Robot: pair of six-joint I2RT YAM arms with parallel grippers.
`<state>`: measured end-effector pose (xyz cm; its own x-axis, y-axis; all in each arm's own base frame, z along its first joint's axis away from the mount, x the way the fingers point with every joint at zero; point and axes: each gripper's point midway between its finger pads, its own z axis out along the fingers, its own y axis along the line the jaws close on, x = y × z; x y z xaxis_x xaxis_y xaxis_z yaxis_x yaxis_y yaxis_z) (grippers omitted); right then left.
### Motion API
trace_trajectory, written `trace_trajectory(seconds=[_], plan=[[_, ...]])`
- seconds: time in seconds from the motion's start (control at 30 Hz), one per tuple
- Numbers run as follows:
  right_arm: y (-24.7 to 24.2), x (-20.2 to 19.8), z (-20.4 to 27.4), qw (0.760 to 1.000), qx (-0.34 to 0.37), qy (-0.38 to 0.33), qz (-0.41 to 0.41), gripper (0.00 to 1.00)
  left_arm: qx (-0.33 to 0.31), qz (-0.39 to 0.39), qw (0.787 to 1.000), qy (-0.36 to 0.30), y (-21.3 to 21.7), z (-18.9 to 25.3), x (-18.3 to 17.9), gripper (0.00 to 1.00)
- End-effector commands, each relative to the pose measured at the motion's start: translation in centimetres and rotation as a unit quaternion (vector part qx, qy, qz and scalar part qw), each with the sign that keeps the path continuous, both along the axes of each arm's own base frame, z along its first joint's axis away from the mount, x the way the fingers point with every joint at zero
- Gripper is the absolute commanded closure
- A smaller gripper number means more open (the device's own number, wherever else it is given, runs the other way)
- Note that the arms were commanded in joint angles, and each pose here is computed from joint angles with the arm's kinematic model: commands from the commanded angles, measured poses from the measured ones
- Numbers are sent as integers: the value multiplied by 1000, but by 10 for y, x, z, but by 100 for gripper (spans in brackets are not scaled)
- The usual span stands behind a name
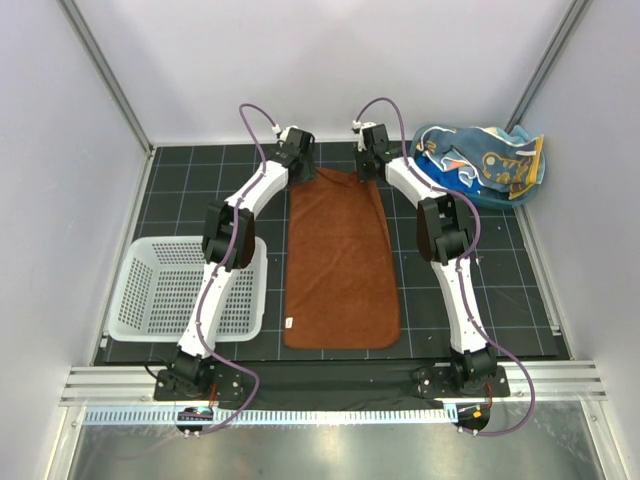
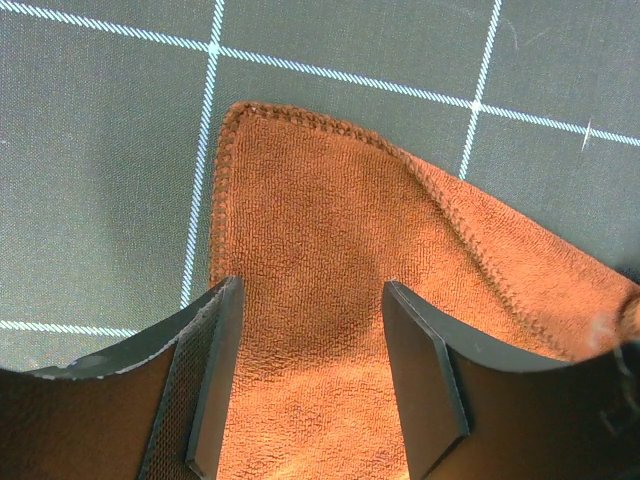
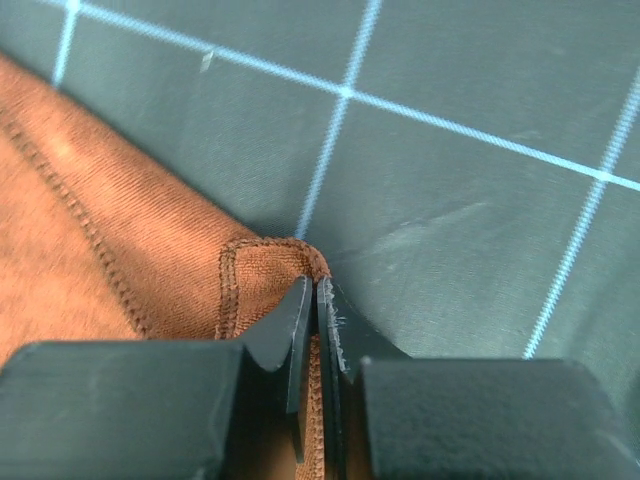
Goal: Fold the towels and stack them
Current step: Flatten out the crumpled towel
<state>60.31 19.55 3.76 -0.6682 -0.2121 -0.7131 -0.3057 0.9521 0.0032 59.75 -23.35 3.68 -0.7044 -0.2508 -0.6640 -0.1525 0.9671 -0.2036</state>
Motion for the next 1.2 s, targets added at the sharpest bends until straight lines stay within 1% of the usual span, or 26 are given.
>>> trace_trajectory(seconds=[0.0,0.17,0.23,0.27,0.3,0.33,0.37,0.4,0.47,0.6,0.7,0.73,0.77,0.9,1.03,1.17], plan=[[-26,21,60,994,8,-69,-87,90,-8,3,1000,-24,0,11,14,38],[-54,23,59,985,20,-62,-162,89,-8,3,1000,-22,1,11,12,38],[-64,23,55,980,37,-55,-186,85,-9,3,1000,-22,3,13,13,39],[-64,23,54,980,41,-53,-188,76,-9,2,1000,-24,2,14,13,38],[-66,22,51,979,43,-49,-191,71,-10,1,1000,-24,1,15,13,38],[-67,22,54,979,44,-52,-191,62,-9,1,1000,-25,2,16,13,38],[-66,23,56,979,46,-55,-191,60,-9,1,1000,-26,3,18,14,38],[-68,22,57,978,47,-57,-193,55,-9,1,1000,-28,3,19,14,38],[-66,23,62,978,50,-63,-192,51,-11,-1,999,-31,4,21,15,36],[-65,29,74,976,58,-82,-192,47,-14,-6,999,-48,5,35,20,35],[-64,33,81,975,64,-95,-189,46,-24,-16,997,-77,0,52,26,34],[-63,34,83,975,68,-100,-188,45,-27,-15,995,-92,2,65,29,34],[-62,36,85,974,74,-105,-188,44,-30,-15,994,-105,0,67,32,33],[-58,43,77,975,73,-94,-185,43,-27,-10,990,-135,4,81,42,32],[-59,47,72,974,72,-96,-193,48,-18,1,989,-145,9,80,50,31],[-57,50,61,974,73,-93,-191,49,-6,15,987,-157,17,77,59,31]])
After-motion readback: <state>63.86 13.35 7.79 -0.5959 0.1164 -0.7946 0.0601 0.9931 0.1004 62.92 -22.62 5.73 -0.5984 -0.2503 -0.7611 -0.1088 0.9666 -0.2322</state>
